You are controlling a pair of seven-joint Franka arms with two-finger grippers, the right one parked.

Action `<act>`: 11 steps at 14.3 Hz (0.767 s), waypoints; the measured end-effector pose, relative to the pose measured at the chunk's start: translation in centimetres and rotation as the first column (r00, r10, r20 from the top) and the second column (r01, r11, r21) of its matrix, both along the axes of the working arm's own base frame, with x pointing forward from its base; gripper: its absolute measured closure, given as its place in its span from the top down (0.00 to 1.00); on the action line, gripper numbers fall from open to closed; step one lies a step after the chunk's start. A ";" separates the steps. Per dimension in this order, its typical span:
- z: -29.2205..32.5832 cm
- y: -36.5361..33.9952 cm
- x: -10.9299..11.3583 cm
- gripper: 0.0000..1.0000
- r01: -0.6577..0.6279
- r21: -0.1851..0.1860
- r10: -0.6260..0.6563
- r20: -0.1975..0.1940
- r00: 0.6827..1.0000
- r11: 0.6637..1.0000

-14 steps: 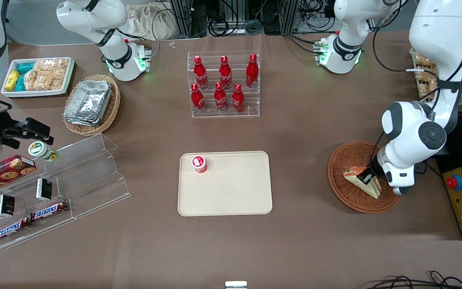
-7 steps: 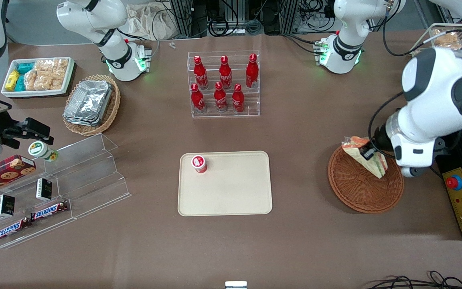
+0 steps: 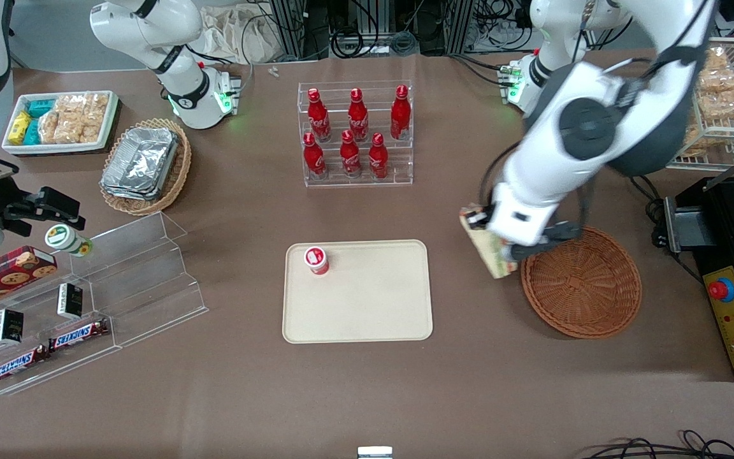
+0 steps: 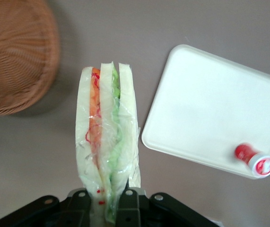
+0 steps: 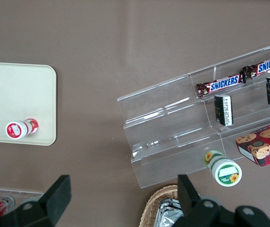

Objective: Place sandwich from basket to tray
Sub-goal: 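Lift the sandwich and carry it with the left gripper over the cream tray, then lower the sandwich onto the tray and open the left gripper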

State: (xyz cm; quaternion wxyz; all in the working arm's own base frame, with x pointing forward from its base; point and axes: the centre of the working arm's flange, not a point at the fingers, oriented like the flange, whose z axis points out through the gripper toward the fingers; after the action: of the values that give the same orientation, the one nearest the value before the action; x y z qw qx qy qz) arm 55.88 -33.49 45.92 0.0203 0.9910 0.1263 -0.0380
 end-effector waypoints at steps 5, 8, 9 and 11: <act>-12.4 -7.8 1.1 0.19 0.205 -0.027 -0.202 0.093 0.975 0.978; -17.1 -9.4 2.2 0.19 0.270 -0.013 -0.266 0.123 0.956 0.963; -18.0 -9.8 2.5 0.19 0.292 0.009 -0.291 0.133 0.948 0.956; -19.8 -10.7 2.4 0.19 0.327 0.037 -0.329 0.141 0.934 0.944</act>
State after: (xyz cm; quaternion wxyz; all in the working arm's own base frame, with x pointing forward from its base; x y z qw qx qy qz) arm 58.26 -44.19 26.17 0.0164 0.9985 -0.0421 0.0320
